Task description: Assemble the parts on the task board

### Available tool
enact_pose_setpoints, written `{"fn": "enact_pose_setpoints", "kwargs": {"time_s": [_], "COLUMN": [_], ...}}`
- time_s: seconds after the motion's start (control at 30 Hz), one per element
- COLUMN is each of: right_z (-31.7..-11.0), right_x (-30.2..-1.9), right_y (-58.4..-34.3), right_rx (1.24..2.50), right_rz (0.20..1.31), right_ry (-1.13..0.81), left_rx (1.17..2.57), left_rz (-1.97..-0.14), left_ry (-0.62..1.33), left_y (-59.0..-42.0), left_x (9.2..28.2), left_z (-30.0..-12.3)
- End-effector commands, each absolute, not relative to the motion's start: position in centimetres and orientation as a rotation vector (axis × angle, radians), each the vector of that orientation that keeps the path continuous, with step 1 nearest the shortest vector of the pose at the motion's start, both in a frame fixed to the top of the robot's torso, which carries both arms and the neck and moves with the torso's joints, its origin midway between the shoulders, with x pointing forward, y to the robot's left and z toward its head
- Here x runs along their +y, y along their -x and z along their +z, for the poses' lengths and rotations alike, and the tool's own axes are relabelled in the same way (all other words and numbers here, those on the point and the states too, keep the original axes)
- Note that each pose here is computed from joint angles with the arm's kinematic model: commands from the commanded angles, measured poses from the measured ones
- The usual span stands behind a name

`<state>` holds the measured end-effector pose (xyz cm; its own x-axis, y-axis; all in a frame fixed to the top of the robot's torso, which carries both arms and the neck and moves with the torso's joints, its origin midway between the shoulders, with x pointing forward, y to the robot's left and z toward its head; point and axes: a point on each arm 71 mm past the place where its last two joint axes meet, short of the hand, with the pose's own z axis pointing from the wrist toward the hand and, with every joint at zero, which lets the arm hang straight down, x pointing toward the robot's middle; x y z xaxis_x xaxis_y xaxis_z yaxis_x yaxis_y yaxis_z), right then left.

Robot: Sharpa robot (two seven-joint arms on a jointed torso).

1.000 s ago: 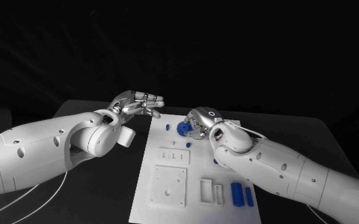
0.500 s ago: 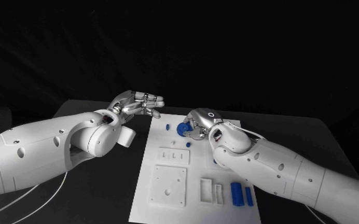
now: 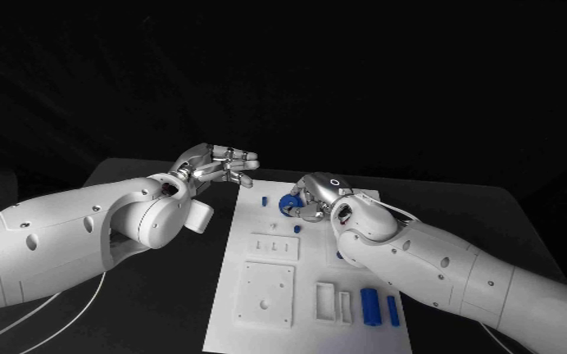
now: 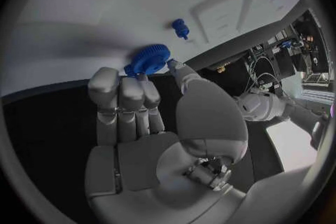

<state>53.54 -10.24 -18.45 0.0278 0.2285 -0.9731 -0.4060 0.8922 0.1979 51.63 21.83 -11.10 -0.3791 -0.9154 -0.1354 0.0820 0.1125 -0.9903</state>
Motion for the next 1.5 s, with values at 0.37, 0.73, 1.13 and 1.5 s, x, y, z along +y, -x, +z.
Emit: {"fn": "enact_pose_setpoints", "kwargs": {"time_s": [0.37,0.73,1.13,1.5], "right_z": [-18.6,-18.6,-16.9,-14.3], "right_x": [-11.6,-12.4,-15.0,-22.6], "right_y": [-53.3,-53.1,-52.4,-53.1], "right_rx": [1.475,1.477,1.388,1.4], "right_rz": [0.503,0.504,0.563,0.71], "right_ry": [0.133,0.126,0.043,-0.068], "left_rx": [1.499,1.496,1.488,1.479], "left_rz": [-1.432,-1.426,-1.42,-1.413], "left_ry": [0.849,0.852,0.855,0.858], "left_y": [-51.5,-51.5,-51.6,-51.7], "left_x": [21.8,22.1,22.5,23.2], "left_z": [-10.9,-10.9,-10.9,-10.9]}}
